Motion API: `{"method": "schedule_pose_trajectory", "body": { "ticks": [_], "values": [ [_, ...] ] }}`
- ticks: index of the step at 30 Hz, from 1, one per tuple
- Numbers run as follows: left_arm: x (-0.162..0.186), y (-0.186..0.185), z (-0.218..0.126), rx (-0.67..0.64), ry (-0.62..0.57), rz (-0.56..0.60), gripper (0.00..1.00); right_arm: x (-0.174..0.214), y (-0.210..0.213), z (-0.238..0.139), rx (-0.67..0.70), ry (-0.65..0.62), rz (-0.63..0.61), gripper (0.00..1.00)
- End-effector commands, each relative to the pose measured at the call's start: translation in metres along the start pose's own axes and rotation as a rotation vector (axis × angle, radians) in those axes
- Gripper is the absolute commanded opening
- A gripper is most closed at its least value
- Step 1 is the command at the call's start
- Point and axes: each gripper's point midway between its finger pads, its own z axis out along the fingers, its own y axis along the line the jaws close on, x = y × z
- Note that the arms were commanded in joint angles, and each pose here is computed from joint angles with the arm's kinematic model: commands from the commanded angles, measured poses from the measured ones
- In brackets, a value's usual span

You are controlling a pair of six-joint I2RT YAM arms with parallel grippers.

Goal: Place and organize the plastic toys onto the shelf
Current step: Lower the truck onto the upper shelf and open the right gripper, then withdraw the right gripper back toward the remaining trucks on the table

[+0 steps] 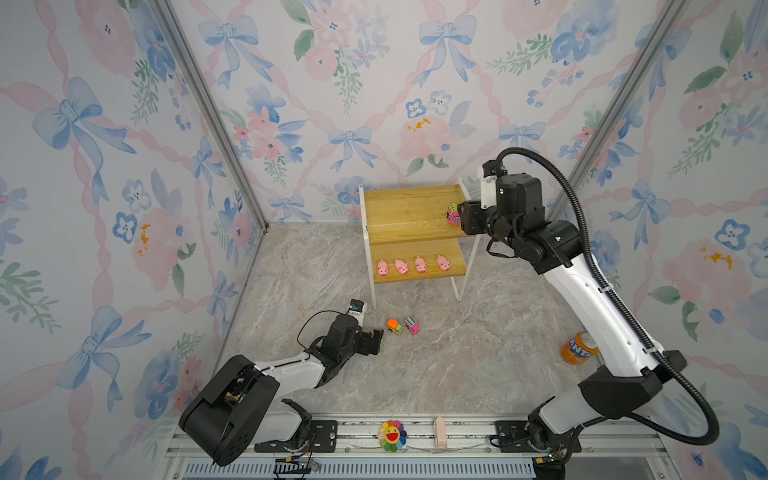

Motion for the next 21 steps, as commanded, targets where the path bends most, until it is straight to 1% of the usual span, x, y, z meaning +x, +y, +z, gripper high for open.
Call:
{"method": "schedule_pose_trajectory", "body": {
  "ticks": [1,4,6,10,13,15,17,21],
  "values": [
    [-0.002,-0.001,0.001,0.010,0.009,0.018,0.98,0.010,-0.008,-0.021,0.017,0.015,-0.025,0.56],
    [-0.001,-0.001,0.000,0.010,0.009,0.016,0.98,0.033,-0.002,-0.039,-0.026,0.029,-0.023,0.60],
    [-0.001,-0.002,-0.001,0.015,0.006,0.016,0.97,0.059,0.004,-0.048,-0.068,0.062,-0.032,0.62],
    [-0.001,-0.003,-0.002,0.022,0.006,0.016,0.98,0.127,0.021,-0.059,-0.166,0.119,-0.030,0.64],
    [0.000,-0.003,-0.003,0.022,0.007,0.011,0.98,0.187,0.039,-0.055,-0.232,0.184,-0.021,0.66],
    [0.001,-0.003,-0.002,0.024,0.012,0.011,0.98,0.224,0.041,-0.051,-0.201,0.237,-0.007,0.66],
    [0.003,-0.003,-0.001,0.023,0.021,0.010,0.97,0.263,0.050,-0.047,-0.189,0.291,-0.046,0.68],
    [0.006,-0.002,0.002,0.015,0.033,0.005,0.97,0.317,0.070,-0.033,-0.205,0.335,-0.096,0.69]
  ]
}}
